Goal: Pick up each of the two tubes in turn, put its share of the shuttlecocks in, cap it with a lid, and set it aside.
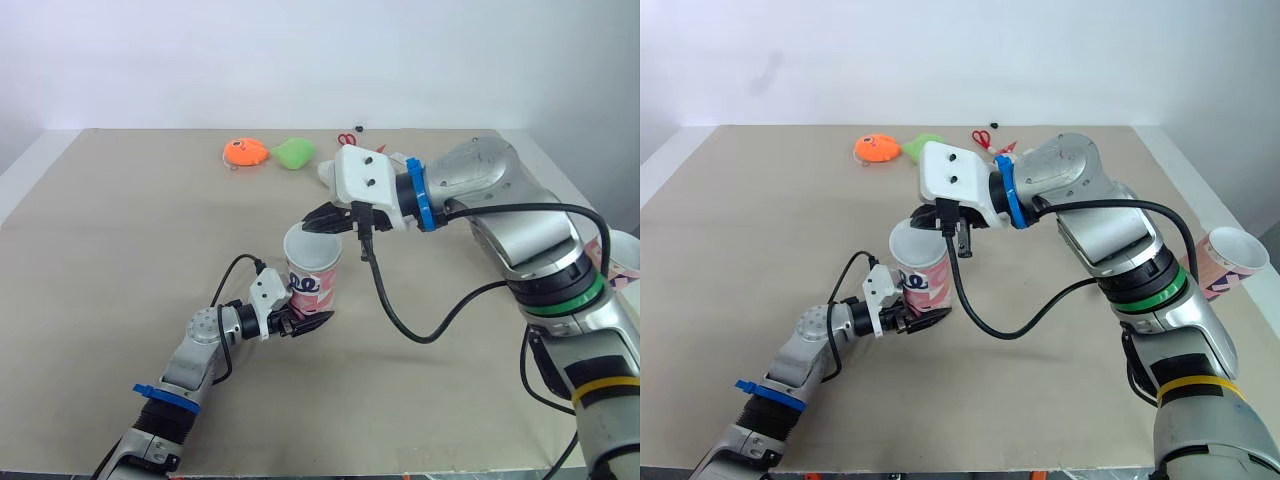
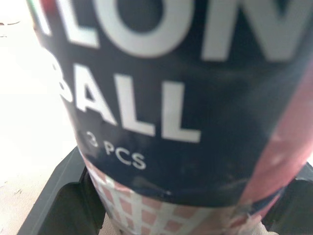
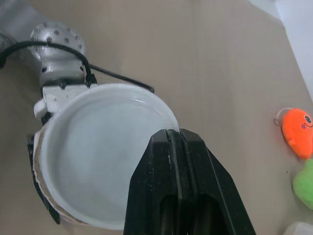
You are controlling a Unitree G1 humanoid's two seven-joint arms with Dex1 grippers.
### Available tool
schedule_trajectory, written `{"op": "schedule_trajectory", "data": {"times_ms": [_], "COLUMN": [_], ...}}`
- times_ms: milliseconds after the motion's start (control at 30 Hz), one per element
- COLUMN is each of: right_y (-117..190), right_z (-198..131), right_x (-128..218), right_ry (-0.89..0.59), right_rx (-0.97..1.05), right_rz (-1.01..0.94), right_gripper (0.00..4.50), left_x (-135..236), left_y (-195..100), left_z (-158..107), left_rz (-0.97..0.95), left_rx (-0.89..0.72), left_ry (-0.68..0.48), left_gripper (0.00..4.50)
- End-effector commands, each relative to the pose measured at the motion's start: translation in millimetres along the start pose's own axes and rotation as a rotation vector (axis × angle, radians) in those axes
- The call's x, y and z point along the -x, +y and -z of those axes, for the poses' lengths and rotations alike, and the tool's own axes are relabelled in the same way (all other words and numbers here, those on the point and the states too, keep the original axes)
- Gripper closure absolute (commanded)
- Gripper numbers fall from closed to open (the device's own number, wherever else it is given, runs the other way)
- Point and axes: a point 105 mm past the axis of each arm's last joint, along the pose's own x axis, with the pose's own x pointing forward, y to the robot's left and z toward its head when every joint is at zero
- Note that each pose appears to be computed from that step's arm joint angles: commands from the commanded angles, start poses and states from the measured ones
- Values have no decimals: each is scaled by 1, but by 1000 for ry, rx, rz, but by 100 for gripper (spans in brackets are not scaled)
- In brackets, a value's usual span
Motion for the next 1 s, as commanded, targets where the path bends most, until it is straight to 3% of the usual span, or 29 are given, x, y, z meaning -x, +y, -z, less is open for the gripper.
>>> {"op": "schedule_trajectory", "data": {"times_ms": [33, 1000], "right_y": [-3, 14], "right_z": [-6, -1], "right_x": [5, -19], "right_ry": [7, -24], "right_rx": [42, 33], "right_rz": [-5, -17], "right_gripper": [449, 449], "left_x": [6, 7], "left_y": [-7, -7], "left_z": [25, 26], "left_rz": [0, 6], "left_rx": [70, 70], "left_ry": [80, 93], "left_gripper": [119, 119]}}
